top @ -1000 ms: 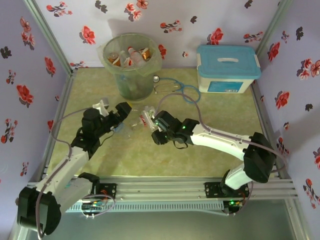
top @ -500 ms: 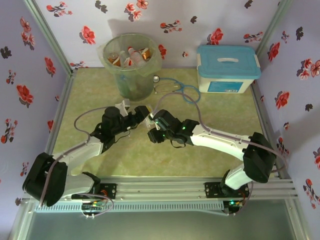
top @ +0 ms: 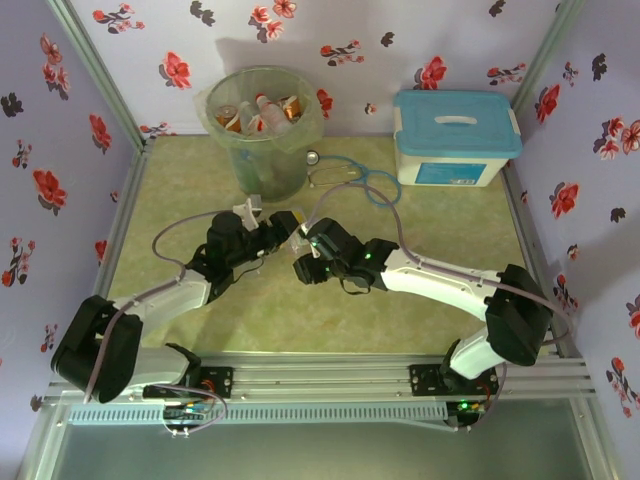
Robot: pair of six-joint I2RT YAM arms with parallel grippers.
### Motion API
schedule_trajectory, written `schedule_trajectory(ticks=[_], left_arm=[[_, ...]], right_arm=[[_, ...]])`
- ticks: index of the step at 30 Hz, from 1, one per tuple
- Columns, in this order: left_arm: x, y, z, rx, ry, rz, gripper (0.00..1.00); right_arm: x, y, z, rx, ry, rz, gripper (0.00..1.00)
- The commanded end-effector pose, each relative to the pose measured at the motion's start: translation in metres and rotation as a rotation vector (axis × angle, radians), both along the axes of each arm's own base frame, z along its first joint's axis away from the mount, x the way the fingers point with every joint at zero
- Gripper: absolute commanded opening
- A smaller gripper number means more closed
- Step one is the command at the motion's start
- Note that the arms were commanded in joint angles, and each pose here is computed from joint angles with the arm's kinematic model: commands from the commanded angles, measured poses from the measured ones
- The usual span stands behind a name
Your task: Put the plastic bottles in the bin
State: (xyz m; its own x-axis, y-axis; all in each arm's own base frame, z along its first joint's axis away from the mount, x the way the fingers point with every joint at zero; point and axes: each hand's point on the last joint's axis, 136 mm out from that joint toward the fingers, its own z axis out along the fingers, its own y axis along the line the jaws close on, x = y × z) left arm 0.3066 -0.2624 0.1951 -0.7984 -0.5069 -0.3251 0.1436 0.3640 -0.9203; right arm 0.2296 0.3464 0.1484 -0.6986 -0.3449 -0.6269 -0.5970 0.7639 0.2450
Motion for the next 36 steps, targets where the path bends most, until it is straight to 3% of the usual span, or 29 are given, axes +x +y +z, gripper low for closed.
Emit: schedule_trajectory(ticks=[1, 5, 8, 12, 16, 20, 26, 30, 36], left_arm=[[0.008, 0.002, 0.007, -0.026, -0.018, 0.018, 0.56], [0.011, 0.007, 0.007, 0.001, -0.025, 0.029, 0.55], [0.013, 0.013, 0.015, 0.044, -0.045, 0.029, 0.54], [0.016, 0.022, 0.042, 0.126, -0.122, 0.027, 0.52], [0.024, 0.028, 0.101, 0.199, -0.259, 0.017, 0.47], [0.039, 0.034, 0.175, 0.266, -0.415, 0.026, 0.42], [0.081, 0.050, 0.265, 0.342, -0.639, 0.128, 0.29], [0.123, 0.076, 0.295, 0.433, -0.755, 0.301, 0.14], [0.184, 0.100, 0.306, 0.628, -0.893, 0.477, 0.07]], right_arm=[[0.010, 0.000, 0.004, -0.003, -0.050, -0.025, 0.70], [0.016, -0.021, 0.019, -0.020, -0.131, -0.081, 0.90], [0.022, -0.046, 0.046, -0.005, -0.224, -0.154, 0.99], [0.040, -0.093, 0.072, -0.036, -0.298, -0.310, 0.99], [0.051, -0.126, 0.065, -0.007, -0.253, -0.415, 0.99], [0.048, -0.132, 0.050, 0.046, -0.181, -0.444, 0.99], [0.043, -0.142, 0.040, 0.006, -0.165, -0.464, 0.98], [0.037, -0.152, 0.039, 0.010, -0.164, -0.490, 0.98], [0.029, -0.167, 0.039, 0.002, -0.171, -0.525, 0.98]])
